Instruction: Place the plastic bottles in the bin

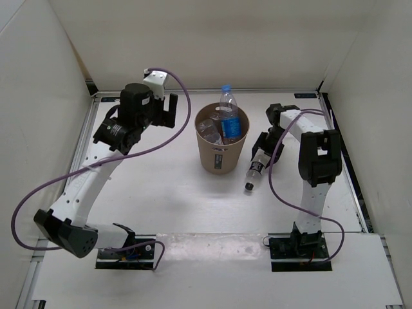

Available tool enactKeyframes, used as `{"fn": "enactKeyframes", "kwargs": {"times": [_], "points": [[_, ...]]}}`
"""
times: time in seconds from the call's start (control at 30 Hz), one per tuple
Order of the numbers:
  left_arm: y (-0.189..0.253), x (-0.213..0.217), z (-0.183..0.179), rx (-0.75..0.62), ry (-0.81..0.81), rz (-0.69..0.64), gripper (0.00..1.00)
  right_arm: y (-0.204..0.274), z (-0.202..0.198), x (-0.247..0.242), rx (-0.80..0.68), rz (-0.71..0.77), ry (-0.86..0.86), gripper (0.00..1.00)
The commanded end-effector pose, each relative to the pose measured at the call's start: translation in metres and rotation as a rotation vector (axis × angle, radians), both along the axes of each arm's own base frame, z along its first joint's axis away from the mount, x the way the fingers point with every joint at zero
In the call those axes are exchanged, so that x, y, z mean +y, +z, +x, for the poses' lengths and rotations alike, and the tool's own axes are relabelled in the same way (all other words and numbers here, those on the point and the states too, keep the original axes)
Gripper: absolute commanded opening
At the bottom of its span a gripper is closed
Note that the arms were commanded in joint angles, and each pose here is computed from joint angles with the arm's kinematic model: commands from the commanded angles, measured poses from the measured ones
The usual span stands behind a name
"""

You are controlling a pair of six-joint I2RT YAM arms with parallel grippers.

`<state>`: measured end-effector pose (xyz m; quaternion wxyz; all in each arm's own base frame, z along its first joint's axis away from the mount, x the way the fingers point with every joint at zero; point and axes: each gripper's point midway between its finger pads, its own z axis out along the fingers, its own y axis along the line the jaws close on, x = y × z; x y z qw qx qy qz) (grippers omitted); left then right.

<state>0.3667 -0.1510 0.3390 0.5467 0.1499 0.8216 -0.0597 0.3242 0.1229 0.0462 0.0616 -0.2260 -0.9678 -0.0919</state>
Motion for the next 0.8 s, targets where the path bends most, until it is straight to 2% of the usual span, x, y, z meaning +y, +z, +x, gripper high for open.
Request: {"fn": "enactKeyframes", "kwargs": {"times": [0.0, 0.07, 0.1, 0.13, 0.2, 0.27, 0.37, 0.43, 0.5, 0.63, 0.7, 0.73, 0.77], "points": [[0.002, 0.021, -0.007, -0.033, 0.072, 0.037, 1.0, 0.014, -0.01, -0.005, 0.032, -0.003, 0.004, 0.41], [-0.004, 0.023, -0.009, -0.025, 0.083, 0.031, 1.0, 0.018, -0.013, -0.012, 0.045, -0.009, 0.0, 0.27], [-0.005, 0.022, -0.008, -0.024, 0.083, 0.031, 1.0, 0.025, -0.014, -0.014, 0.037, -0.008, -0.005, 0.13], [-0.007, 0.022, -0.008, -0.021, 0.083, 0.033, 1.0, 0.031, -0.012, -0.018, 0.03, -0.008, -0.023, 0.13], [-0.008, 0.022, -0.006, -0.027, 0.085, 0.029, 1.0, 0.056, -0.005, -0.026, -0.029, 0.0, -0.055, 0.0], [-0.01, 0.02, -0.005, -0.015, 0.101, 0.005, 1.0, 0.072, 0.0, -0.029, -0.062, 0.001, -0.081, 0.0], [-0.032, 0.027, -0.008, 0.032, 0.144, 0.023, 1.0, 0.132, 0.014, -0.043, -0.203, 0.012, -0.148, 0.0], [-0.039, 0.03, -0.011, 0.044, 0.158, 0.028, 1.0, 0.181, 0.039, -0.052, -0.381, 0.017, -0.193, 0.0], [-0.055, 0.034, -0.016, 0.076, 0.175, 0.03, 1.0, 0.24, 0.057, -0.053, -0.621, 0.027, -0.197, 0.0], [-0.079, 0.038, -0.027, 0.123, 0.183, 0.035, 1.0, 0.328, 0.069, -0.035, -0.943, 0.074, -0.151, 0.0], [-0.088, 0.04, -0.032, 0.142, 0.187, 0.036, 1.0, 0.356, 0.062, -0.026, -1.041, 0.086, -0.121, 0.0], [-0.09, 0.04, -0.033, 0.144, 0.186, 0.035, 1.0, 0.379, 0.062, -0.005, -1.157, 0.092, -0.05, 0.0], [-0.092, 0.04, -0.035, 0.15, 0.185, 0.034, 1.0, 0.391, 0.055, 0.004, -1.206, 0.1, -0.012, 0.0]]}}
